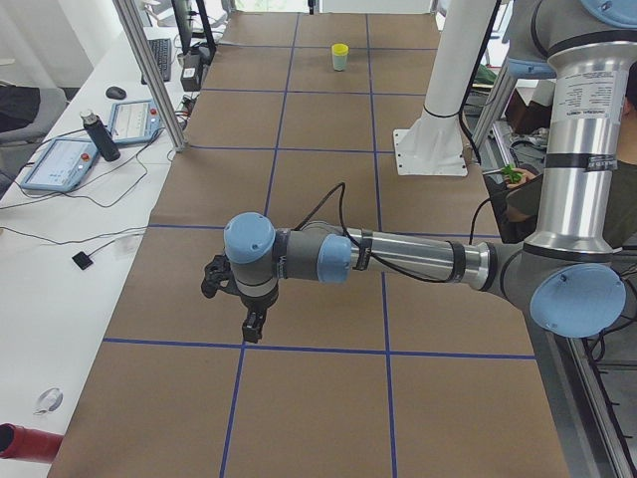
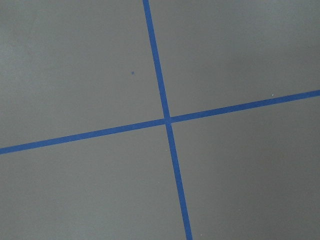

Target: Transfer and stack yellow cup on green cup

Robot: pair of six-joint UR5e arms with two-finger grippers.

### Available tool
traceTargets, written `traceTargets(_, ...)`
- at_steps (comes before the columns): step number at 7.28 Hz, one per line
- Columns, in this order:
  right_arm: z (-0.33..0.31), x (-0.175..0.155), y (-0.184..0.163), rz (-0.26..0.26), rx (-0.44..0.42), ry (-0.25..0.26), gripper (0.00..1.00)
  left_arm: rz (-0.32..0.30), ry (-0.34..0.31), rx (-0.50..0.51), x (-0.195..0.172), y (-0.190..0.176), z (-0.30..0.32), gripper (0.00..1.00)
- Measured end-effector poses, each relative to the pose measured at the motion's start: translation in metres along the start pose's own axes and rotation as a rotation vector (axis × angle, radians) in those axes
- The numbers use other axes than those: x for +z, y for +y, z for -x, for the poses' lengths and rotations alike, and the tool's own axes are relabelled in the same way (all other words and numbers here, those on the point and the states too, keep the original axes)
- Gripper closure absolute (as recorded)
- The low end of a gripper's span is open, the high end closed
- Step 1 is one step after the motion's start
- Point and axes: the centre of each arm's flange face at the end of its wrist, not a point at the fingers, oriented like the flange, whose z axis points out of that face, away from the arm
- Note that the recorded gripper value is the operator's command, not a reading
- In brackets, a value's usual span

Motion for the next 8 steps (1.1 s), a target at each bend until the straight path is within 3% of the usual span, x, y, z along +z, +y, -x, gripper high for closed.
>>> traceTargets(8, 0.0004, -0.0004, -0.0014, -0.002, 0.001, 0.002, 0.00, -0.002, 0.000, 0.002, -0.0009, 0.0013, -0.0011, 0.00)
